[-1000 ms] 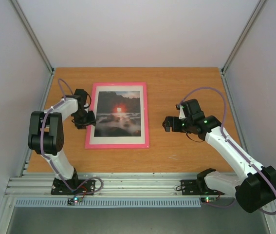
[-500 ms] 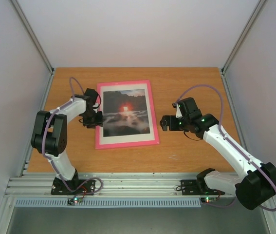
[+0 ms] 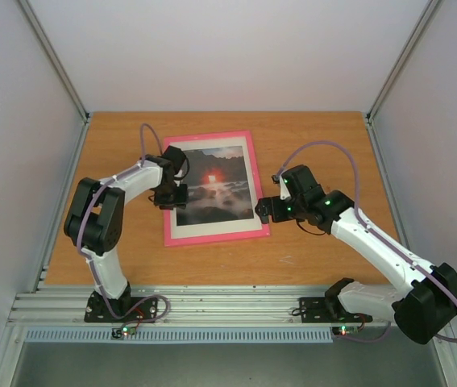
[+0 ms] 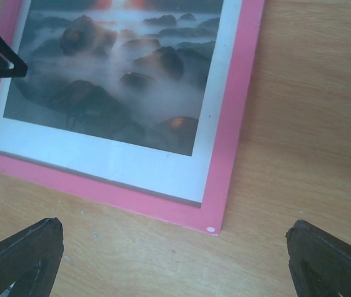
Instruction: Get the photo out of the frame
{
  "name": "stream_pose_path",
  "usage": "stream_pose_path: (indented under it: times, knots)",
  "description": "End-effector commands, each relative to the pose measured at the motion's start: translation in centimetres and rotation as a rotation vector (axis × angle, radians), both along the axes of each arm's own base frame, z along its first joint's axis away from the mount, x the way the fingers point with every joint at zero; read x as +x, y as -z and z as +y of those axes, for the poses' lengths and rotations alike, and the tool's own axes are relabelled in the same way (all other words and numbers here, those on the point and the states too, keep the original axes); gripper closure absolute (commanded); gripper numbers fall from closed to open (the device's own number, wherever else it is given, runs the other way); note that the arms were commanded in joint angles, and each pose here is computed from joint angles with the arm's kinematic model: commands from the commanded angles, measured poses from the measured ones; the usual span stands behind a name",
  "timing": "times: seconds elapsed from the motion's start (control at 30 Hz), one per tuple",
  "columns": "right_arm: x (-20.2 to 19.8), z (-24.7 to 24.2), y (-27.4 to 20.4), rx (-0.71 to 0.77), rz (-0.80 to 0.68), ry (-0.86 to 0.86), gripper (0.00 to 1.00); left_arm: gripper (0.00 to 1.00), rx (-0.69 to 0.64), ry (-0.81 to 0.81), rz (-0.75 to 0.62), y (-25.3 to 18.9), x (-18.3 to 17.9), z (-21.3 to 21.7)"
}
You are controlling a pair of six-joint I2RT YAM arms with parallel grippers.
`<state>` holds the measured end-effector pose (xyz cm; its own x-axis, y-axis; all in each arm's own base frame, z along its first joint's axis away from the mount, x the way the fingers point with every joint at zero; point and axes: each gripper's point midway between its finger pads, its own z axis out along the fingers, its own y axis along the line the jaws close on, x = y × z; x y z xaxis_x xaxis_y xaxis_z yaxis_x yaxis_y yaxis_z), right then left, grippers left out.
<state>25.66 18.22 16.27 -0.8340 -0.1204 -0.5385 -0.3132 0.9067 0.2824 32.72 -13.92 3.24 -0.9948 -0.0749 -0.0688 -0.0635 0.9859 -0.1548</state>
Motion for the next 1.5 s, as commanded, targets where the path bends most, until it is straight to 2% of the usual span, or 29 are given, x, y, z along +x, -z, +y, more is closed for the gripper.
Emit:
stream_pose_path:
  times: [0.0, 0.13, 0.33, 0.67, 0.9, 1.13, 1.37, 1.47]
  knots:
    - [0.5, 1.1, -1.7, 0.008, -0.065, -0.038, 0.02, 0.60, 0.116, -0.022, -0.071, -1.6, 1.0, 2.0]
    - [0.2, 1.3, -1.7, 0.006, -0.064, -0.052, 0.02, 0.54, 0.200, -0.030, -0.103, -2.7, 1.2, 4.4]
    - [0.1, 1.6, -1.4, 0.000, -0.060, -0.064, 0.02, 0.52, 0.184, -0.064, -0.092, -2.5, 2.0, 5.7]
    - [-0.1, 2.2, -1.1, -0.018, -0.067, -0.099, 0.02, 0.52, 0.158, -0.043, -0.047, -0.4, 3.0, 5.0]
    - [-1.4, 4.6, -1.1, -0.030, -0.128, -0.251, 0.01, 0.64, 0.138, -0.034, -0.030, 0.3, 3.1, 4.5]
    - [-3.5, 8.5, -0.6, -0.087, -0.234, -0.460, 0.02, 0.83, 0.117, -0.028, -0.037, 0.0, 2.9, 3.8]
    - [-5.9, 12.2, 0.1, -0.110, -0.448, -0.694, 0.02, 0.93, 0.075, -0.006, -0.065, -1.3, 2.7, 1.9]
    - [-6.6, 13.1, 0.4, -0.171, -0.565, -0.786, 0.03, 0.96, 0.061, -0.005, -0.074, -2.0, 2.5, 1.4]
